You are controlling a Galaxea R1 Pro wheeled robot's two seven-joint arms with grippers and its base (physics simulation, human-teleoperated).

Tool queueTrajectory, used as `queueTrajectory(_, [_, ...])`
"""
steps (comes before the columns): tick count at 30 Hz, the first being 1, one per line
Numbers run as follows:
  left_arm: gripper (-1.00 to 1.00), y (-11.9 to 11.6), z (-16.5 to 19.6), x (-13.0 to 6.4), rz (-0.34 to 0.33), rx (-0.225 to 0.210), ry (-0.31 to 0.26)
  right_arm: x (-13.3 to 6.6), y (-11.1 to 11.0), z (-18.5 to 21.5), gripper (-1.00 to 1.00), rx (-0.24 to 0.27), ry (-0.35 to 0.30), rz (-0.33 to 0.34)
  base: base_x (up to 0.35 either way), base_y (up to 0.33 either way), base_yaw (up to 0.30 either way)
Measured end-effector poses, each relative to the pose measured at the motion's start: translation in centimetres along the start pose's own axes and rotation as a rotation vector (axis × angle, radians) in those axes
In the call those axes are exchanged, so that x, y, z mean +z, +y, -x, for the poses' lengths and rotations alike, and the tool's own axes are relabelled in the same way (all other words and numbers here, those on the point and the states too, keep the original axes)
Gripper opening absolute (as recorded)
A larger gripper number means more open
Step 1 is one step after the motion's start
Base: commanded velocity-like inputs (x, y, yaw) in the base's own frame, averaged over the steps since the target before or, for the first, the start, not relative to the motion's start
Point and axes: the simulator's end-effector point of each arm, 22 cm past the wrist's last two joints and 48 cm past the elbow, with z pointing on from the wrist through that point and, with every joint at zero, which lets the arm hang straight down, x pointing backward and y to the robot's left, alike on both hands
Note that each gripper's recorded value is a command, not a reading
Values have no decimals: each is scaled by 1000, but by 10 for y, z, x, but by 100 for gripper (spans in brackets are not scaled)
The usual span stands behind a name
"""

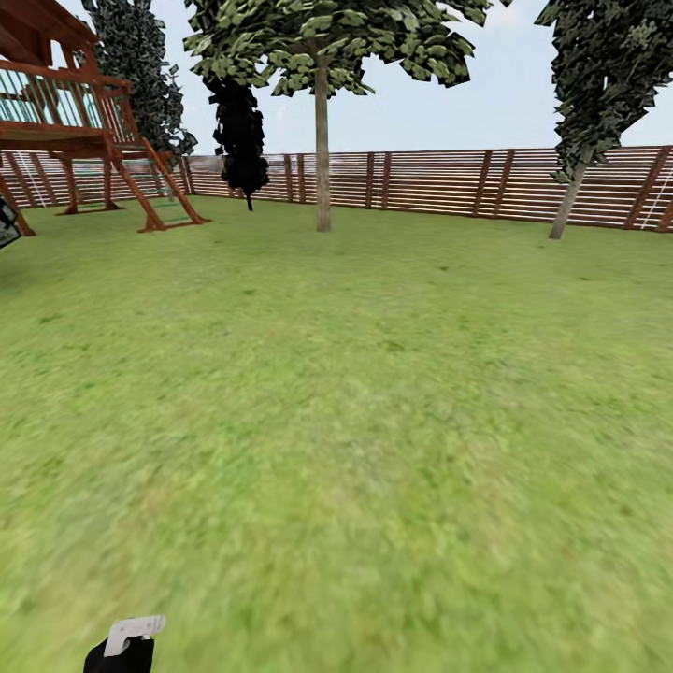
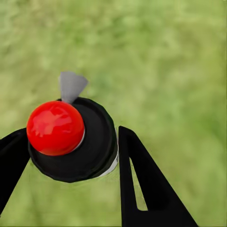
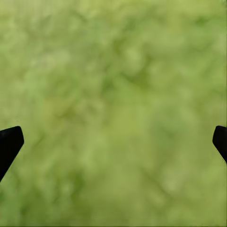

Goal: In the garden, pick up the pesticide atomizer on the floor and spray pesticide onto both trees until each tree trunk is fully covered.

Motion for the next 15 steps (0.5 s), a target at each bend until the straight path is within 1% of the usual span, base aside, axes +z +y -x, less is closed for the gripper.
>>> queueTrajectory(15, [-100, 0, 0, 0, 0, 0, 0, 0, 0, 0, 100, 0, 0, 0, 338, 0, 0])
